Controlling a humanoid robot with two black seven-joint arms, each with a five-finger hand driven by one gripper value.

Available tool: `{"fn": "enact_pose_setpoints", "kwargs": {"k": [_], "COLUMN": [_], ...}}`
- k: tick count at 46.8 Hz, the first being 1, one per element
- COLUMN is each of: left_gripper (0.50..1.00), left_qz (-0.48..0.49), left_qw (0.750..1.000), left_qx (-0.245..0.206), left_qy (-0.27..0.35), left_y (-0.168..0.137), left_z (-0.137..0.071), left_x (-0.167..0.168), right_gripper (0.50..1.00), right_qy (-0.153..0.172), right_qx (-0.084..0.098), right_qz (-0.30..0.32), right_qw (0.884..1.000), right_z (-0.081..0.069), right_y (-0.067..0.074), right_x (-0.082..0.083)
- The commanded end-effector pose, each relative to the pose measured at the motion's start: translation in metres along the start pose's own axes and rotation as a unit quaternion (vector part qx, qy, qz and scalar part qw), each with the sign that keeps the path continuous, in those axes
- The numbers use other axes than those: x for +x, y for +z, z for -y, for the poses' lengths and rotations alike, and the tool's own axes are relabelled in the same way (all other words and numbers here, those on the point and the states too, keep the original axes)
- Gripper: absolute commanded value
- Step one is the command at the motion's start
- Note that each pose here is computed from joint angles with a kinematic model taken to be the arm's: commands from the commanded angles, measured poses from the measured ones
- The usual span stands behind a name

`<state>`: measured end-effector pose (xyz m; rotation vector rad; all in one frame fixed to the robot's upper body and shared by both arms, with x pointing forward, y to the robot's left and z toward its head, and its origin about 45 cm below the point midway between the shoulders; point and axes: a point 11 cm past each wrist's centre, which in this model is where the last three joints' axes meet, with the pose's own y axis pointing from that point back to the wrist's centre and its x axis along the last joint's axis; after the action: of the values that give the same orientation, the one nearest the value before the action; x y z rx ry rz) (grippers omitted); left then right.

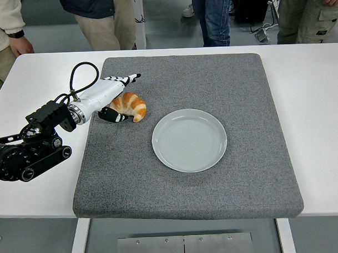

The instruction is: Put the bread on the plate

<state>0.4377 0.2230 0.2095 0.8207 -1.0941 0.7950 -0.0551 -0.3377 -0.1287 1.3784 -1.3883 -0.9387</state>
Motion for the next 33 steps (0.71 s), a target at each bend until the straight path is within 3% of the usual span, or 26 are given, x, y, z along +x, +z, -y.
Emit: {"fn": "enact_pose_setpoints", "kwargs": {"k": [1,23,28,33], "left_gripper": [0.919,0.913,0.868,0.786], "left_qz": [0.000,-0.004,-0.006,-0.014], "left_qw": [1.000,1.000,1.000,1.000], "left_qx": [0.001,0.003,0.005,0.008], "left_qy": [0.003,0.002,0.001,0.001], "left_y": [-0.0004,0.0019,0.0019,0.0011], "left_z": [0.0014,0.0061,0.0071,0.0071], "left_x": [-0.0005,-0.0077,-0.0090,-0.0089], "right_gripper": [1.000,1.000,1.000,1.000], "right_qy": [0.000,0.000,0.000,0.000], "right_qx": [0.000,0.000,0.000,0.000], "right_qz": [0.000,0.000,0.000,0.000], "right_qw": [1.000,1.000,1.000,1.000], "right_z": [0.0000,0.0000,0.0000,0.0000], "right_y": [0.0000,0.0000,0.0000,0.0000], "right_x": [0.0000,0.0000,0.0000,0.0000]}}
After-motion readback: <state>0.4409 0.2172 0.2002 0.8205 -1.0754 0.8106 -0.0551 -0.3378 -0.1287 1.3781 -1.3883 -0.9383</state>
